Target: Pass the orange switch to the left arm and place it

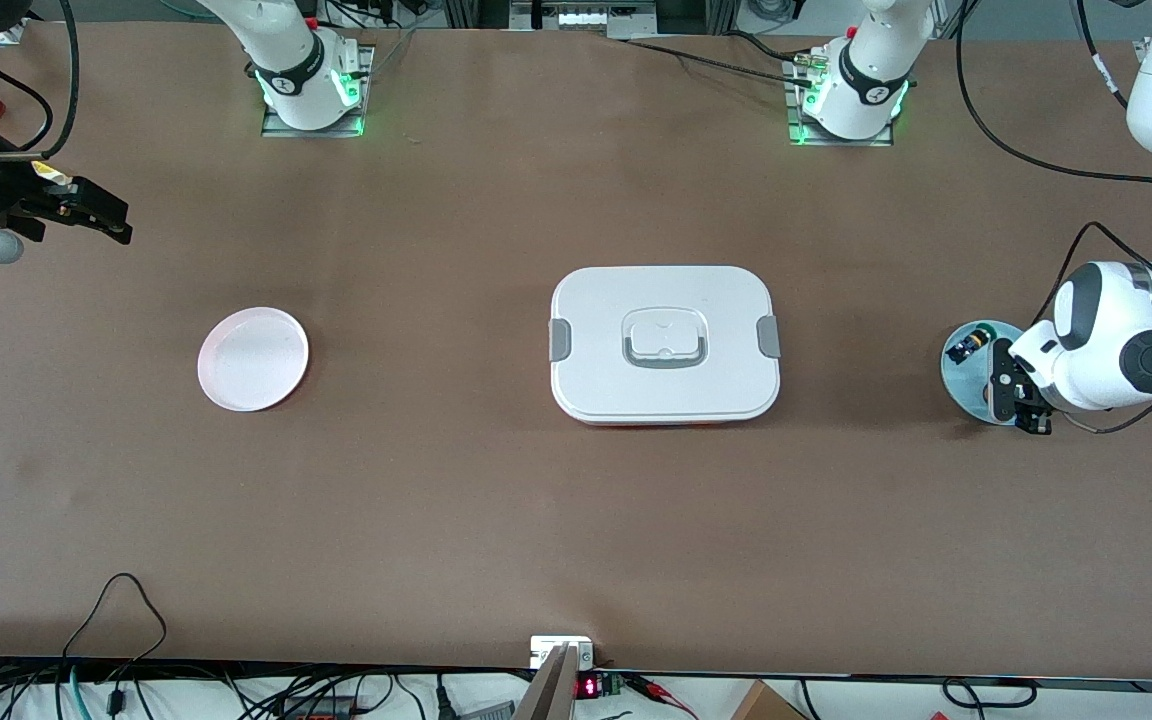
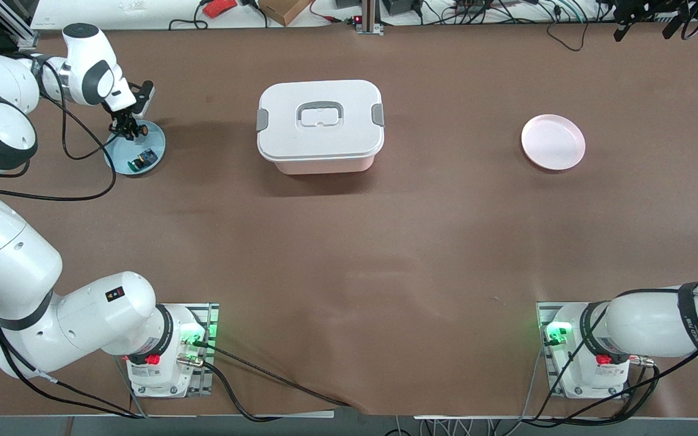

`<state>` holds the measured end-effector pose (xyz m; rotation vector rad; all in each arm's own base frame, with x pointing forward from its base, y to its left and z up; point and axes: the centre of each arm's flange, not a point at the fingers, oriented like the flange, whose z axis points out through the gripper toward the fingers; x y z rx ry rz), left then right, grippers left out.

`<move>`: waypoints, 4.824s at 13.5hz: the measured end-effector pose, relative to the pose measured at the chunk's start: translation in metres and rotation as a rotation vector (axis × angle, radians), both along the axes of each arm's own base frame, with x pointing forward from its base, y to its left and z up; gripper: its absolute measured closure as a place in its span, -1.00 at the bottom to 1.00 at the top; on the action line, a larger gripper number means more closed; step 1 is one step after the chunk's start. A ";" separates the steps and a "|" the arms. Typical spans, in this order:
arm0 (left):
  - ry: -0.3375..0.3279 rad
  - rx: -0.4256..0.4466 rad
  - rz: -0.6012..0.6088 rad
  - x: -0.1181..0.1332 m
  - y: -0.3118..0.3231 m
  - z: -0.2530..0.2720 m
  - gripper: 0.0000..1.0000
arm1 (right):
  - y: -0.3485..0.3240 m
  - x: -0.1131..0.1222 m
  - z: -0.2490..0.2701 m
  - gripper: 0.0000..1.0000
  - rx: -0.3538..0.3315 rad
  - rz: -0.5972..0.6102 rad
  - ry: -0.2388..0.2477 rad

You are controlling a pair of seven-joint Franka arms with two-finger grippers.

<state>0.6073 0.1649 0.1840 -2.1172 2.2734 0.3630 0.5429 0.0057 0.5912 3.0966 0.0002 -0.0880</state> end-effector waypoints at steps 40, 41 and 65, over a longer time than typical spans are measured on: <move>-0.267 -0.056 1.659 -0.009 -0.195 0.422 -1.00 | -0.007 0.006 0.015 -1.00 0.001 0.004 -0.007; -0.266 -0.054 1.638 -0.024 -0.190 0.420 -1.00 | -0.007 0.006 0.016 -1.00 0.001 0.004 -0.008; -0.234 0.005 1.587 -0.045 -0.172 0.411 -1.00 | 0.030 0.013 0.037 -1.00 0.043 0.060 -0.060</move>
